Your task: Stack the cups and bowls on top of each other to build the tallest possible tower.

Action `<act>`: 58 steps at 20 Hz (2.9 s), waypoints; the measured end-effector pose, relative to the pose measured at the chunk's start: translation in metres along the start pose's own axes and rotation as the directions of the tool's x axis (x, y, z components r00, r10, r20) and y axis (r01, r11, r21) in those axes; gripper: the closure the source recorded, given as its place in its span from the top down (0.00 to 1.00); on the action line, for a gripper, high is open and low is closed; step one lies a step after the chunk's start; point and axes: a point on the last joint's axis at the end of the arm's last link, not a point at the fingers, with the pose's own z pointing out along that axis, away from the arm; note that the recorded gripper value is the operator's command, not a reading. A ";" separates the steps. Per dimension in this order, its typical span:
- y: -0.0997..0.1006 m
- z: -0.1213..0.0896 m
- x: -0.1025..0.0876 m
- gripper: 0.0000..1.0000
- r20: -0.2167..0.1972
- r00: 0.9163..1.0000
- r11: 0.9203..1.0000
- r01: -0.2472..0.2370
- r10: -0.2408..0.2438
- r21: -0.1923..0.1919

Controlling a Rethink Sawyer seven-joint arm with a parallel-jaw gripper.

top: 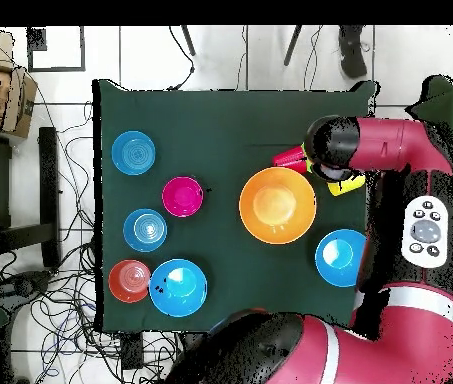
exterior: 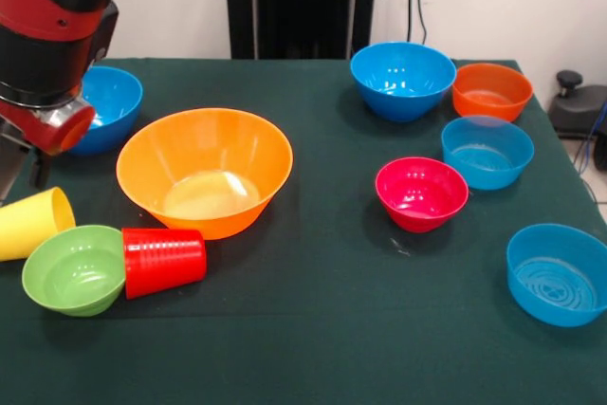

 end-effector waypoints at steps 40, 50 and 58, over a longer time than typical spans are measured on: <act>0.040 -0.019 -0.006 1.00 -0.002 1.000 0.999 0.022 -0.022 0.024; 0.042 -0.019 -0.002 1.00 -0.005 1.000 0.999 0.027 -0.027 0.040; 0.034 -0.017 -0.002 1.00 -0.007 1.000 0.998 0.023 -0.022 0.055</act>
